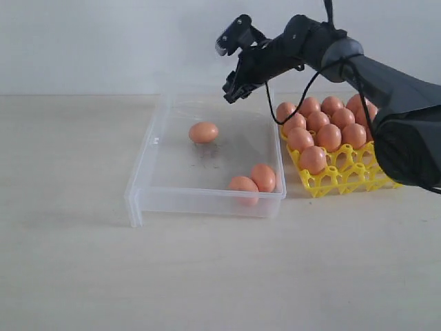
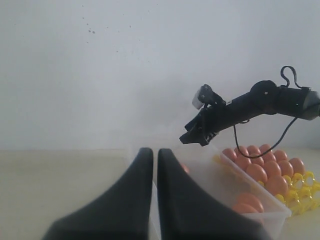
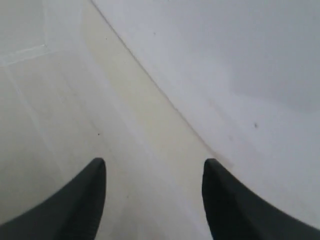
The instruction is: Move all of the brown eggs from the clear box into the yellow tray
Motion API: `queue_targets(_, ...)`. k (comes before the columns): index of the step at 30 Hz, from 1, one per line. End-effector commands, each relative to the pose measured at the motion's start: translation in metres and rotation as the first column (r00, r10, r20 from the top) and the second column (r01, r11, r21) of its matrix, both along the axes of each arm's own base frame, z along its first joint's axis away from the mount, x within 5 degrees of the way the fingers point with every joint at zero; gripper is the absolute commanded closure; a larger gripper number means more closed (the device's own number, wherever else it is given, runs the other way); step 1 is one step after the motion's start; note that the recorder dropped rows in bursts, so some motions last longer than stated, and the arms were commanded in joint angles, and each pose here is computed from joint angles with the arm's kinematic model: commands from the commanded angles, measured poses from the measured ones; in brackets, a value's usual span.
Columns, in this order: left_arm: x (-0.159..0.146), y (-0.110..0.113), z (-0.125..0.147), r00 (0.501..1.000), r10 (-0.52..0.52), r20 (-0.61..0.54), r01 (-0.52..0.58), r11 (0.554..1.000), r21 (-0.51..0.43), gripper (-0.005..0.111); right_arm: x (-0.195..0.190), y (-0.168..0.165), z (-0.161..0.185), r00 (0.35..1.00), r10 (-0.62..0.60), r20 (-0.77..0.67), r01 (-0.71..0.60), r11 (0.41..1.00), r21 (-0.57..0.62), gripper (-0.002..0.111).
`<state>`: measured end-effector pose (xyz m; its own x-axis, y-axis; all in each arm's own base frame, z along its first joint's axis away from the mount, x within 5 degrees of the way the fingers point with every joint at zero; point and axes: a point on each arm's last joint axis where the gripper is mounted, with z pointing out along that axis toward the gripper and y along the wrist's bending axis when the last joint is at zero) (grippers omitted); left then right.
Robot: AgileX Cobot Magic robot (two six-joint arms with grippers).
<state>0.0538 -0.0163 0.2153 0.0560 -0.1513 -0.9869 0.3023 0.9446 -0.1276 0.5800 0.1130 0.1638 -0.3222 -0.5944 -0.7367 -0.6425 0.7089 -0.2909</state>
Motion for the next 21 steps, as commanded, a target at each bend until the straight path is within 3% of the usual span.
queue_targets(1,0.000,0.000,-0.001,1.000,0.004,0.001,-0.004,1.000,-0.001,0.103,-0.010,-0.037,-0.002,0.968,-0.003,-0.250,0.050,0.982,0.181,0.063)
queue_targets(5,0.000,0.000,-0.001,1.000,0.002,-0.004,-0.002,1.000,0.001,0.103,-0.028,-0.064,0.004,0.897,0.218,-0.384,-0.055,0.917,0.394,0.091)
queue_targets(7,0.000,0.000,-0.002,1.000,0.001,-0.006,-0.001,1.000,0.002,0.103,-0.027,-0.070,0.009,0.901,0.227,-0.371,-0.023,0.877,0.480,0.108)
queue_targets(13,0.000,0.000,-0.002,1.000,0.001,-0.006,-0.001,1.000,0.002,0.103,-0.033,-0.059,0.031,0.907,0.250,-0.338,-0.070,0.882,0.466,0.108)
queue_targets(21,0.000,0.000,-0.002,1.000,0.001,-0.006,-0.001,1.000,0.002,0.103,-0.052,-0.044,0.111,0.934,0.342,-0.107,-0.290,0.897,0.335,0.109)
